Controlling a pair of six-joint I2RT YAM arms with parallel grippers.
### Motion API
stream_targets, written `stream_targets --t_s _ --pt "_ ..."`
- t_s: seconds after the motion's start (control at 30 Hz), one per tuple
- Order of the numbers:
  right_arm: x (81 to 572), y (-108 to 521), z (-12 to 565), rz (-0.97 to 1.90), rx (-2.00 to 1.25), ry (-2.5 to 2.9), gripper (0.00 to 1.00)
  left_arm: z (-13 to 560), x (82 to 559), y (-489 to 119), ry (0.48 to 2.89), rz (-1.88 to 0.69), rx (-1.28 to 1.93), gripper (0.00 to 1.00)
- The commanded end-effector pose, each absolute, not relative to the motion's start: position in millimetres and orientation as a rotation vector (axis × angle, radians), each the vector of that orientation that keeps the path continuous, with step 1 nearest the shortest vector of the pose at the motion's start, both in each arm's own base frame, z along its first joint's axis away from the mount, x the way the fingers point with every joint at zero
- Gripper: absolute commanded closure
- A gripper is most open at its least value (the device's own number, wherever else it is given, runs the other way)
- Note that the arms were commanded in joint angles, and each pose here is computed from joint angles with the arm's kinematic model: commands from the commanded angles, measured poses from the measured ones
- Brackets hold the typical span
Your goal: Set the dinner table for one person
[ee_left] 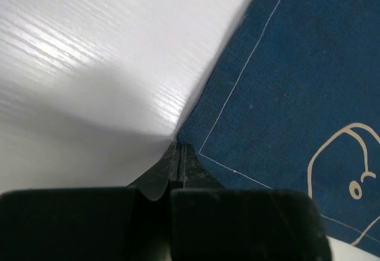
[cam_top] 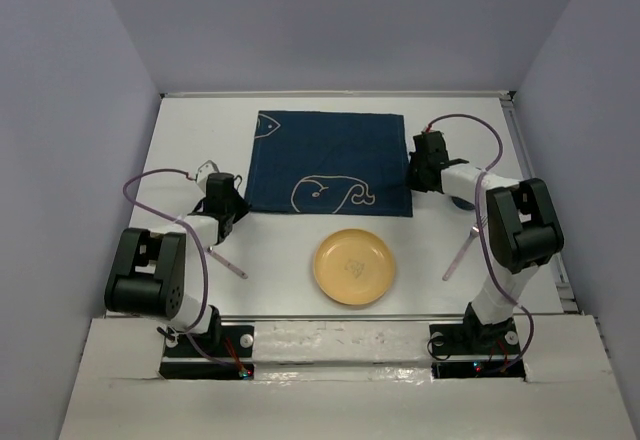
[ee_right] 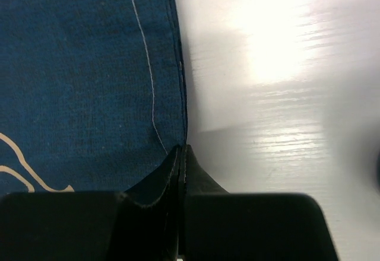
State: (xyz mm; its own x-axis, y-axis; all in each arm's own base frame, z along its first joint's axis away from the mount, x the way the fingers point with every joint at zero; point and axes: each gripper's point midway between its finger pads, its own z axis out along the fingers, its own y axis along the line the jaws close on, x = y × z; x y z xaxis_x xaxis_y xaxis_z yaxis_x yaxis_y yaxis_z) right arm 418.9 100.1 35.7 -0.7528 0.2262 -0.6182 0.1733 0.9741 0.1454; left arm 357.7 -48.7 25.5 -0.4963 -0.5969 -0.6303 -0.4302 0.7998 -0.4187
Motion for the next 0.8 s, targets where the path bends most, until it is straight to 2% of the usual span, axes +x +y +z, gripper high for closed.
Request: stream_targets --t_s 0.0,0.17,0.53,0.57,0.6,0.63,0.73,0.77 --pt "421.3 81.7 64.6 0.047 0.301 2.353 1.0 35.8 345.1 -47.9 2.143 -0.278 -0.738 1.0" --pt "404.7 87.7 56.9 0.108 0.318 2.387 1.0 32.7 324.2 -43.9 2.133 -0.27 -0.732 1.0" --pt "377.6 90.1 46.3 0.159 0.336 2.429 1.0 37.1 310.8 -61.3 2.135 -0.383 -0.693 0.99" --pt "376.2 90.4 45.8 0.164 0.337 2.428 0.98 38.3 310.2 -61.5 2.13 -0.388 -0.692 0.96" --pt "375.9 90.0 46.6 0.163 0.337 2.425 0.89 38.3 308.8 -61.6 2.128 -0.391 -0.693 0.89" --pt "375.6 86.9 47.1 0.144 0.344 2.42 0.71 41.3 307.2 -61.7 2.116 -0.399 -0.691 0.72" --pt "378.8 88.6 62.2 0.166 0.334 2.383 0.53 47.9 304.4 -61.7 2.087 -0.418 -0.691 0.53" --pt "378.3 94.8 67.4 0.212 0.317 2.379 0.46 55.3 303.3 -63.0 2.061 -0.439 -0.685 0.42"
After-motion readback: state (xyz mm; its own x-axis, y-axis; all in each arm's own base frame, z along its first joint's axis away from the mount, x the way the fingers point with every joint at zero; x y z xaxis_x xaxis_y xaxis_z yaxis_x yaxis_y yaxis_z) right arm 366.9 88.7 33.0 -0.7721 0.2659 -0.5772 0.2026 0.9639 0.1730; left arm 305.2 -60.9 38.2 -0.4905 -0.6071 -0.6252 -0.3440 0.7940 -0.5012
